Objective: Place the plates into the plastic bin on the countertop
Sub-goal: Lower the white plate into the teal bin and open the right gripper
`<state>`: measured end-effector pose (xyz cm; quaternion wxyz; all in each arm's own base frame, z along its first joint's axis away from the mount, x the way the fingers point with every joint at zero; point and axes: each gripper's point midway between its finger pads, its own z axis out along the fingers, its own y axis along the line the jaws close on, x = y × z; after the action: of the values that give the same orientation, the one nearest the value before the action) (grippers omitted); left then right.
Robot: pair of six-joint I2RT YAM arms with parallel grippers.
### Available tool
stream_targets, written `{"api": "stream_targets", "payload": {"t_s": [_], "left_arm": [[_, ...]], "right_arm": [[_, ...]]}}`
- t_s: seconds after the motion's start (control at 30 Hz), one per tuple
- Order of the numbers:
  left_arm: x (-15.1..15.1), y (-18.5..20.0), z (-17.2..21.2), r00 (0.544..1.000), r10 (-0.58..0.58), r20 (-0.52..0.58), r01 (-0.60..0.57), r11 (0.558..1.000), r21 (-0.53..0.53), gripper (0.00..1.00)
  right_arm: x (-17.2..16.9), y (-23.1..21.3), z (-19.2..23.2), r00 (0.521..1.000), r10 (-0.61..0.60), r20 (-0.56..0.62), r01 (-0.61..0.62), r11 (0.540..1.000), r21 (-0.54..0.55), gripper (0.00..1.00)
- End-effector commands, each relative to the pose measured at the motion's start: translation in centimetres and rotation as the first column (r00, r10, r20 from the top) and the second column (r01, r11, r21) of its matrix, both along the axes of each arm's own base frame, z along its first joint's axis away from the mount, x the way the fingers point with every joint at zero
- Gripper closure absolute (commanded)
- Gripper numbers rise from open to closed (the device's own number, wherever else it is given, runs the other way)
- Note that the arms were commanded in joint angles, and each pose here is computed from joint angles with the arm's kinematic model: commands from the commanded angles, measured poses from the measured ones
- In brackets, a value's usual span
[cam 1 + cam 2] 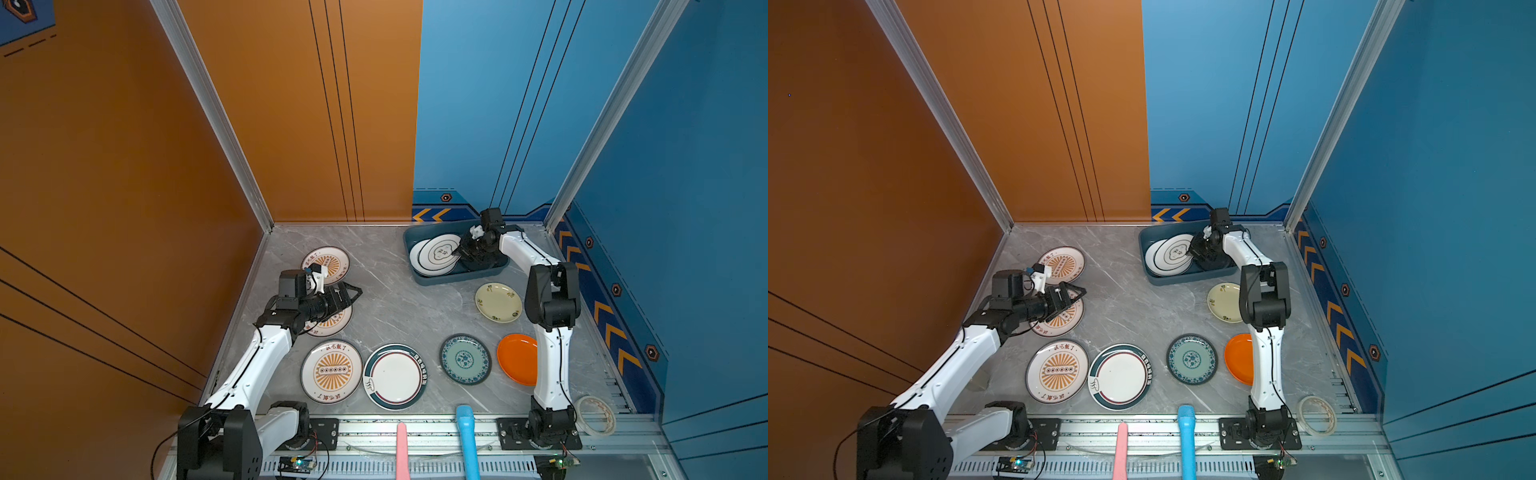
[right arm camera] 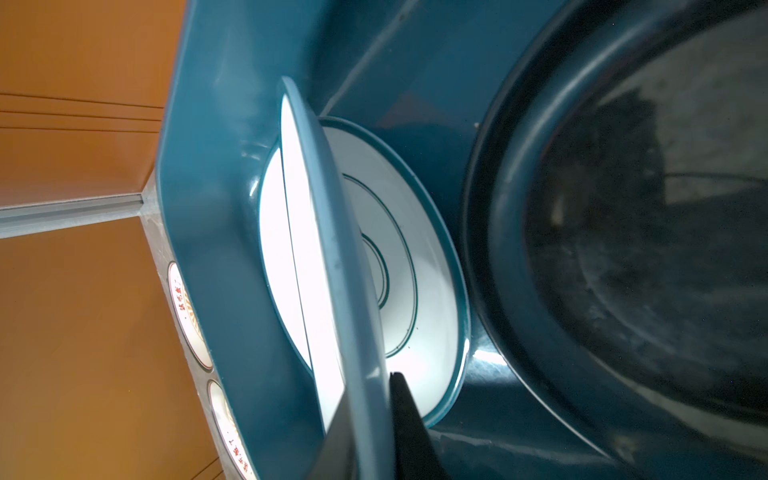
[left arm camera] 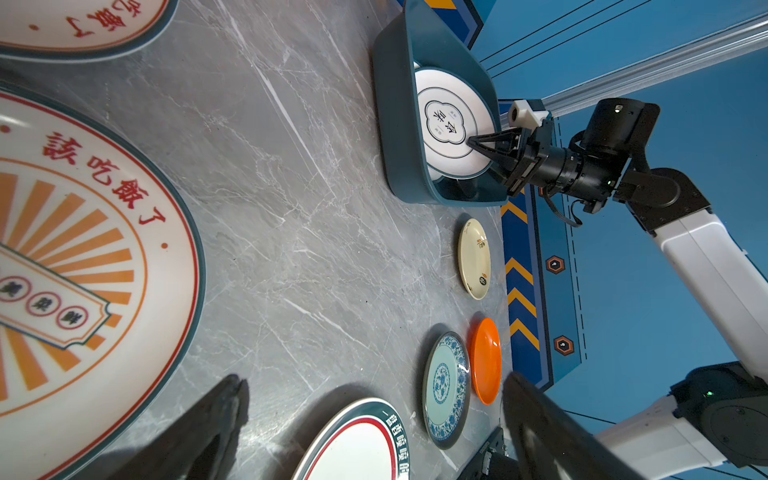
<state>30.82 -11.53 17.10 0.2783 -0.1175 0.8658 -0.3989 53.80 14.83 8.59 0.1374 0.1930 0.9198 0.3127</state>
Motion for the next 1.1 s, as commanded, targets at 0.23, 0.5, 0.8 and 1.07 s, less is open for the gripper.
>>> {"api": "stream_targets", "payload": {"t_s": [0.23, 0.5, 0.8, 1.07], "left_arm": [[-0.5, 0.0, -0.3, 1.0, -0.02, 0.0, 0.02, 1.0, -0.008, 0.02], [-0.5, 0.1, -0.4, 1.0, -0.016, -0.001, 0.016, 1.0, -0.009, 0.02], [-0.5, 0.4, -0.7, 1.0, -0.005, -0.011, 0.005, 1.0, -0.011, 0.02], [-0.2, 1.3, -0.6, 0.999, 0.039, -0.02, -0.039, 0.999, 0.002, 0.02]], "right_arm": [[-1.0, -0.8, -1.2, 0.998, 0.024, -0.062, -0.031, 0.993, -0.118, 0.69], [-1.5, -0.5, -1.9, 0.995, 0.055, -0.083, -0.068, 0.983, -0.173, 0.65], [-1.8, -0.2, -2.2, 0.992, 0.079, -0.095, -0.099, 0.97, -0.221, 0.62], [-1.2, -1.1, 1.6, 0.998, 0.068, -0.018, -0.07, 0.967, -0.243, 0.61]]}}
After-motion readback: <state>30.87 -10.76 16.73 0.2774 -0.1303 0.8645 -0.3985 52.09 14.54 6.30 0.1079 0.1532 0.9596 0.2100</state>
